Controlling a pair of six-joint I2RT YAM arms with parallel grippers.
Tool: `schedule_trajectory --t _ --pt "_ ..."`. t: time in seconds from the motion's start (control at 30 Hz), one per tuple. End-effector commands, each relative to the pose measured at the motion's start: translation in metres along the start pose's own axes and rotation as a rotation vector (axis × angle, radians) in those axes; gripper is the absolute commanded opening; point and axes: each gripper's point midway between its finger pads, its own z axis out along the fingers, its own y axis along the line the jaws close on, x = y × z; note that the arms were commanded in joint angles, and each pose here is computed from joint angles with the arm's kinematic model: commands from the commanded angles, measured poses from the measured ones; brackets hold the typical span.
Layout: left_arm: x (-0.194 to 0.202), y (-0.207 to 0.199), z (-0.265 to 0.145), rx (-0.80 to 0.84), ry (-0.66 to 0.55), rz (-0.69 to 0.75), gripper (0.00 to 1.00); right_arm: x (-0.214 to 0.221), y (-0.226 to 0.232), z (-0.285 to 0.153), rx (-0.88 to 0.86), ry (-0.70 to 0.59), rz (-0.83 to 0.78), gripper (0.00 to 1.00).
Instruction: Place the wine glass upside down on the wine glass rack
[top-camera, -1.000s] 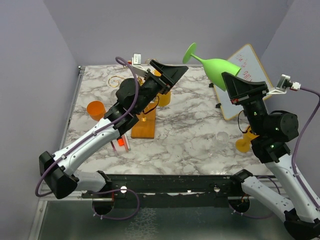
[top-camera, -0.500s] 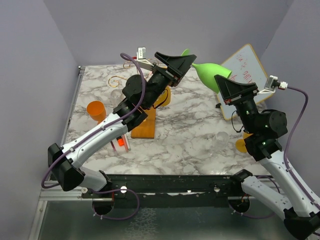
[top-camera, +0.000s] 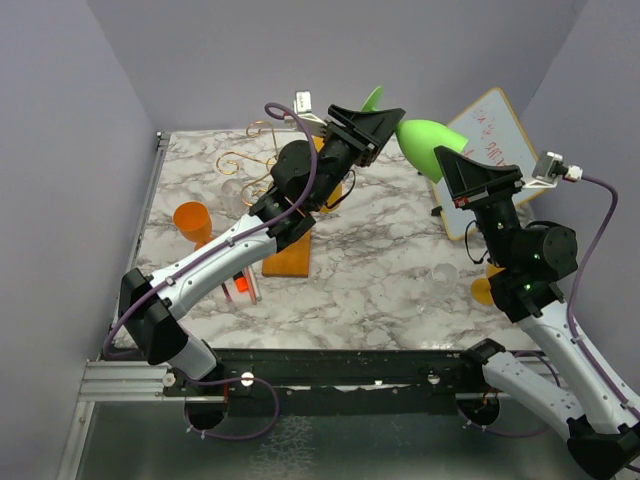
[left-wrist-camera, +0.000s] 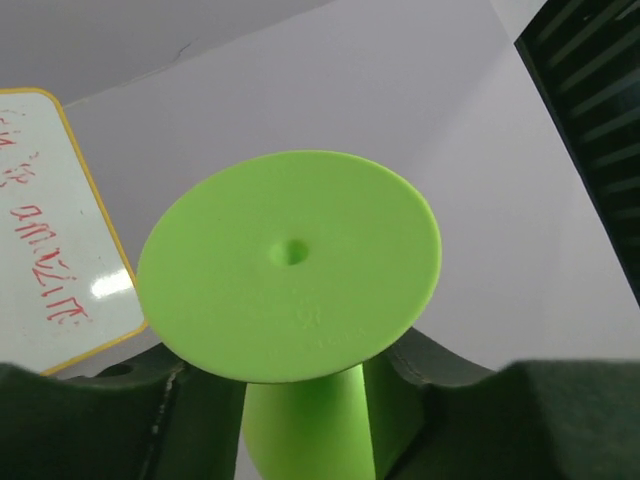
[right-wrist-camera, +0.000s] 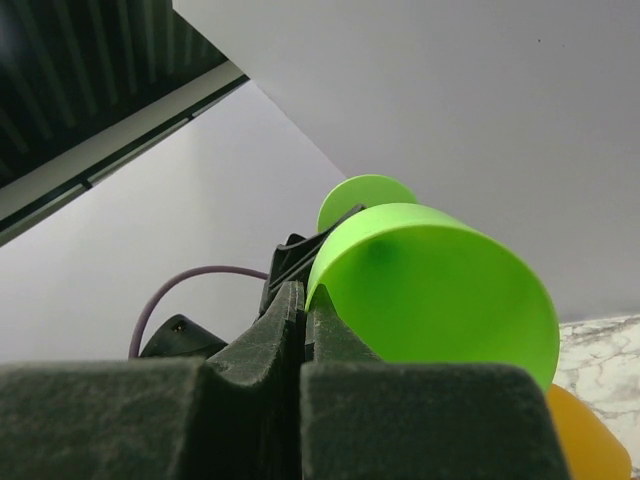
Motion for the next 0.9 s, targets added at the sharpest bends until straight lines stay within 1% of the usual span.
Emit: schedule_trajectory --t 0.0,0.17,0.2,0.23,0.27,0.37,0.4,0.43,0.5,0.57,0.67,0.73,0.8,0.87 --pt "-0.012 -0.023 0.001 0.048 -0.054 0.001 0.39 0.003 -0.003 -0.003 0.008 0.01 0.016 0.01" --pt "-0.015 -0.018 0.0 0.033 -0.076 0.007 0.19 0.008 -0.007 -0.004 0.021 0.025 0.02 0.01" --pt "-0.015 -0.019 0.001 0.034 -0.074 0.01 0.12 0.009 -0.007 -0.004 0.019 0.028 0.022 0.01" --pt "-0.014 -0.019 0.001 0.036 -0.073 0.013 0.02 0.01 -0.007 -0.004 0.018 0.034 0.025 0.01" --pt "-0.013 -0.019 0.002 0.037 -0.068 0.015 0.0 0.011 -0.007 -0.005 0.014 0.042 0.028 0.01" --pt "-0.008 -0.022 0.003 0.053 -0.038 0.036 0.0 0.011 -0.005 -0.007 0.022 0.053 0.032 0.01" --pt "-0.006 -0.023 0.003 0.059 -0.029 0.046 0.0 0.011 -0.006 -0.007 0.034 0.059 0.034 0.04" --pt "-0.005 -0.024 0.003 0.063 -0.021 0.057 0.0 0.012 -0.007 -0.008 0.05 0.066 0.035 0.08" --pt "-0.004 -0.026 0.003 0.072 -0.012 0.083 0.0 0.01 -0.008 -0.01 0.075 0.073 0.036 0.21" --pt "-0.003 -0.026 0.002 0.08 -0.004 0.129 0.0 0.008 -0.01 -0.015 0.105 0.076 0.037 0.38" --pt "-0.001 -0.027 0.0 0.094 0.009 0.236 0.0 -0.004 -0.023 -0.027 0.223 0.034 0.026 0.6" --pt "-0.001 -0.021 -0.003 0.086 0.015 0.306 0.0 -0.013 -0.027 -0.037 0.282 0.016 -0.004 0.68" --pt "0.0 -0.01 -0.007 0.066 0.021 0.35 0.0 -0.017 -0.037 -0.049 0.359 0.023 -0.039 0.73" --pt "0.003 -0.003 -0.01 0.062 0.04 0.408 0.0 -0.022 -0.043 -0.058 0.428 0.026 -0.062 0.75"
